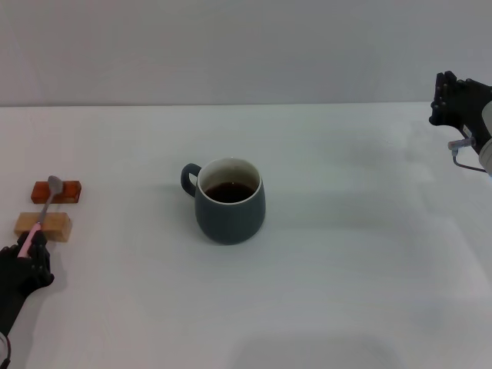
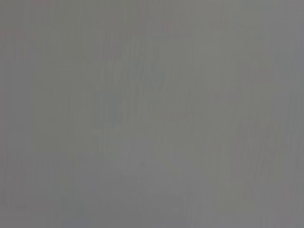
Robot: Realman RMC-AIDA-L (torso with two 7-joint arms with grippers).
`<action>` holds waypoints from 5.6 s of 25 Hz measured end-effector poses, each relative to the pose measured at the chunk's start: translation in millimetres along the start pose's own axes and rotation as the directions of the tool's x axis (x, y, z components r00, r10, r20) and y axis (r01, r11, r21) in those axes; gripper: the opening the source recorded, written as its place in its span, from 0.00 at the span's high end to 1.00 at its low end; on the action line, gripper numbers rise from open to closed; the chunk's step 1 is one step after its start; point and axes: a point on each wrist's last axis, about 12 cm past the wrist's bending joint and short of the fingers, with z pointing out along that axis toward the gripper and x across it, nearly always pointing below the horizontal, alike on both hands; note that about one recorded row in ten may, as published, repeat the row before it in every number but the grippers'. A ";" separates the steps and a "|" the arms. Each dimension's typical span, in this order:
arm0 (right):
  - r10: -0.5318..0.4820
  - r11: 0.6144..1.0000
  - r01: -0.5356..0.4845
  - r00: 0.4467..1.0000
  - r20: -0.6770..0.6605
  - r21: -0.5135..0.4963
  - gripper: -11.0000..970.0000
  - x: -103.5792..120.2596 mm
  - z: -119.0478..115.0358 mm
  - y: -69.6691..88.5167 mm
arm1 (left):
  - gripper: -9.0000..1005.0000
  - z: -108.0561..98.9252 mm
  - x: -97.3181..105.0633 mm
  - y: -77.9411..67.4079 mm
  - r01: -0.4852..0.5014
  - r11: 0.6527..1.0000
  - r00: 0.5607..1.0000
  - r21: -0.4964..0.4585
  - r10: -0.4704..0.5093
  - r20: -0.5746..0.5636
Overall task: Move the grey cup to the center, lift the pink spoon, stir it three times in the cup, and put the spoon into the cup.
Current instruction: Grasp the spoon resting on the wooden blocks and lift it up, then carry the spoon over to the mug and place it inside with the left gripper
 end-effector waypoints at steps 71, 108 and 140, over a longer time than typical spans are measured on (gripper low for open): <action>0.003 1.000 -0.003 1.000 0.004 0.004 0.94 -2.2 2.1 -0.5 | 0.85 7.4 -19.8 -5.3 0.029 0.999 0.995 0.028 -0.032 0.098; 0.003 1.000 -0.003 1.000 0.003 0.005 0.94 -1.4 1.4 -1.0 | 0.85 10.9 -57.0 -9.4 0.167 0.975 0.958 0.147 -0.195 0.211; 0.017 0.999 -0.017 1.000 0.006 0.033 0.94 -0.5 -0.3 -7.7 | 0.84 24.8 -135.7 -27.0 0.213 0.775 0.954 0.595 -0.297 0.046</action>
